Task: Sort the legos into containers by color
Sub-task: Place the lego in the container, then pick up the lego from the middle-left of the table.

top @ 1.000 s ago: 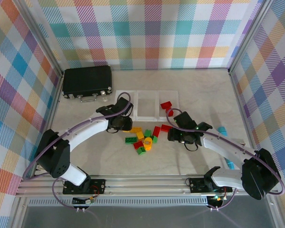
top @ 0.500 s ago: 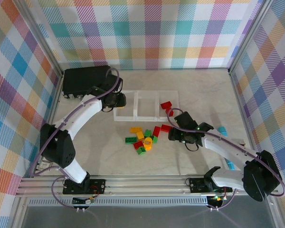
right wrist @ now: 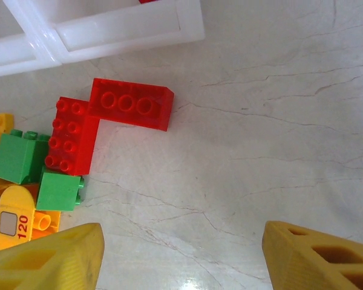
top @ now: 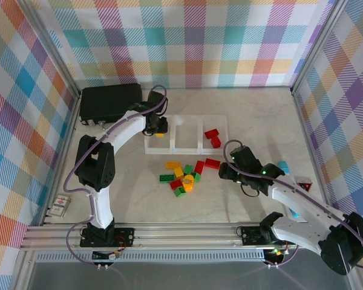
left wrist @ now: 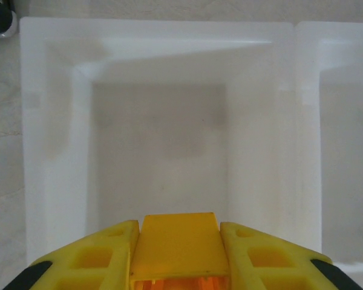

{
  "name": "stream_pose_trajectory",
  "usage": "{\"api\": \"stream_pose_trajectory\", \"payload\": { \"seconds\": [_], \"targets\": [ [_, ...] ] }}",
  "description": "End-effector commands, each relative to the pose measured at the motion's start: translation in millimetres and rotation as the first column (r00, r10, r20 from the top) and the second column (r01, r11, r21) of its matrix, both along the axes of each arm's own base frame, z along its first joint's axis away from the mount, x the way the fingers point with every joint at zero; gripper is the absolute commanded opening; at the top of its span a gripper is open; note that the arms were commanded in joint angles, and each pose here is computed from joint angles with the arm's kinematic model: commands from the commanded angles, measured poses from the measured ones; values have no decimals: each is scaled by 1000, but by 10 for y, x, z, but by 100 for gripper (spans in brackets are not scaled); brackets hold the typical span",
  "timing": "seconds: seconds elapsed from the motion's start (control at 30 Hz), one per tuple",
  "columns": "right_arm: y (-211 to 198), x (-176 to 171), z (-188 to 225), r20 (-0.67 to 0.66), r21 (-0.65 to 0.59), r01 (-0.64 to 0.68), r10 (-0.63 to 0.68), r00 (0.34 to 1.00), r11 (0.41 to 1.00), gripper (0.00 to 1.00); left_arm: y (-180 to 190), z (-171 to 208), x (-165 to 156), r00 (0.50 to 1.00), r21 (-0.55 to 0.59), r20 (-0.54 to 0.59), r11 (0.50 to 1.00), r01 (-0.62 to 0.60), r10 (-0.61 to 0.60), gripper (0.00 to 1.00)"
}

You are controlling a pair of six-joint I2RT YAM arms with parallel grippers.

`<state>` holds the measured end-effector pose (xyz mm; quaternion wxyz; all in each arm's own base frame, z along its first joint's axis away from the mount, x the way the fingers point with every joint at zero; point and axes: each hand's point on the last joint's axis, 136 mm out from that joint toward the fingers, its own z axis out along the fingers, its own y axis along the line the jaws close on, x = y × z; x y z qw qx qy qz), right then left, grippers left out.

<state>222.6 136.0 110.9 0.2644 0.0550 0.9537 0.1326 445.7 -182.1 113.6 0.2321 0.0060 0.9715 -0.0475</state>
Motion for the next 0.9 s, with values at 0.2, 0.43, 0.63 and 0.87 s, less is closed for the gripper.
{"api": "stream_pose_trajectory", "payload": {
  "seconds": [0.2,0.43,0.63,0.87],
  "targets": [
    [-166,-115,15,-6,-21,46,-47,999,999,72,46,168,127,998,4,59,1000,-5,4,42],
    [-180,-220,-21,-25,12,51,-51,998,999,71,69,435,67,993,-18,116,1000,2,0,55],
    [-103,-277,51,-35,54,8,-6,999,999,71,49,734,-200,985,-78,159,994,75,-62,67],
    [146,-294,39,-78,130,-74,85,993,989,71,157,711,-727,979,-160,192,983,94,-62,78]
  ]
}}
